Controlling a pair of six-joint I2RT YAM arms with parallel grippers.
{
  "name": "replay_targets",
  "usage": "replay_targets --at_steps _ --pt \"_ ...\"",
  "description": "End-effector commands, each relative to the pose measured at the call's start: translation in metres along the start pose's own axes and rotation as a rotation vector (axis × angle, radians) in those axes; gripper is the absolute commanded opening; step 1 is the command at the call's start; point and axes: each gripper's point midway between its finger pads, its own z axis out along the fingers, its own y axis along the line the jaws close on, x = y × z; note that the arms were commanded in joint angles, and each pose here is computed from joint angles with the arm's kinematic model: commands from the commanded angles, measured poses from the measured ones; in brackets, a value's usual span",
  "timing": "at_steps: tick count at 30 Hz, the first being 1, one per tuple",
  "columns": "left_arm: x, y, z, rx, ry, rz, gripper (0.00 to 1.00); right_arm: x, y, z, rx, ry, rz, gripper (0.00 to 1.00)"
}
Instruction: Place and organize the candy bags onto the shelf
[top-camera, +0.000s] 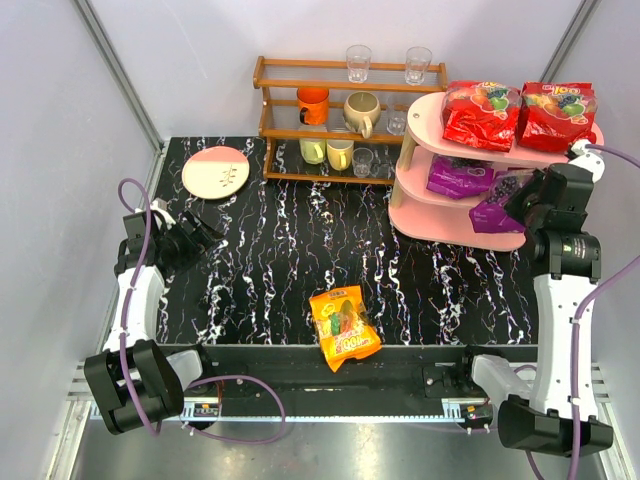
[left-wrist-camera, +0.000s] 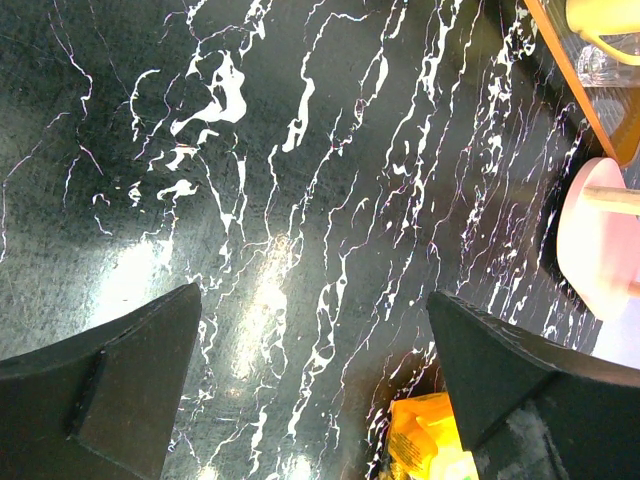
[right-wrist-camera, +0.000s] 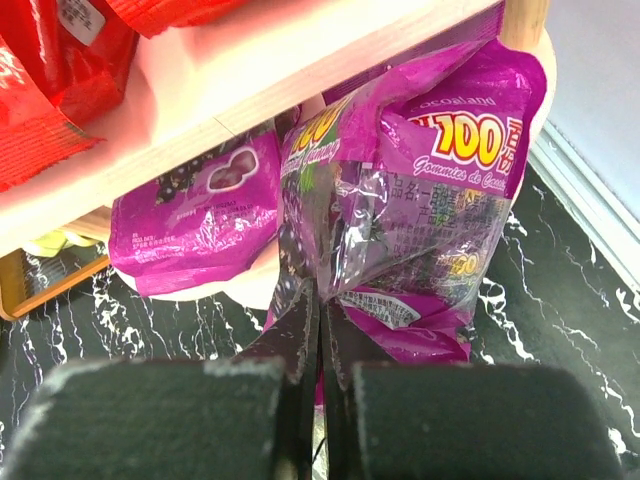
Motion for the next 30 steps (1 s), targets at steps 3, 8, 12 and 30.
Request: replay_targets --at_steps 3,8,12,30 --pt "-0.015 -0.01 -0.001 0.042 -0.041 0.025 0.99 -0.062 0.02 -0.001 -0.099 -0.216 -0.025 0.0" --pt "-0.014 -0.01 -0.001 0.045 -0.038 0.022 0.99 -0.063 0.01 0.017 -0.111 -0.199 0.018 0.0" --pt "-0.014 -0.011 0.0 0.048 -0.038 0.018 0.99 -0.06 0.018 0.03 -0.21 -0.162 0.029 0.0" --pt "-0.014 -0.013 0.001 0.06 -0.037 0.016 0.99 -0.065 -0.007 0.071 -0.333 -0.112 0.143 0.0"
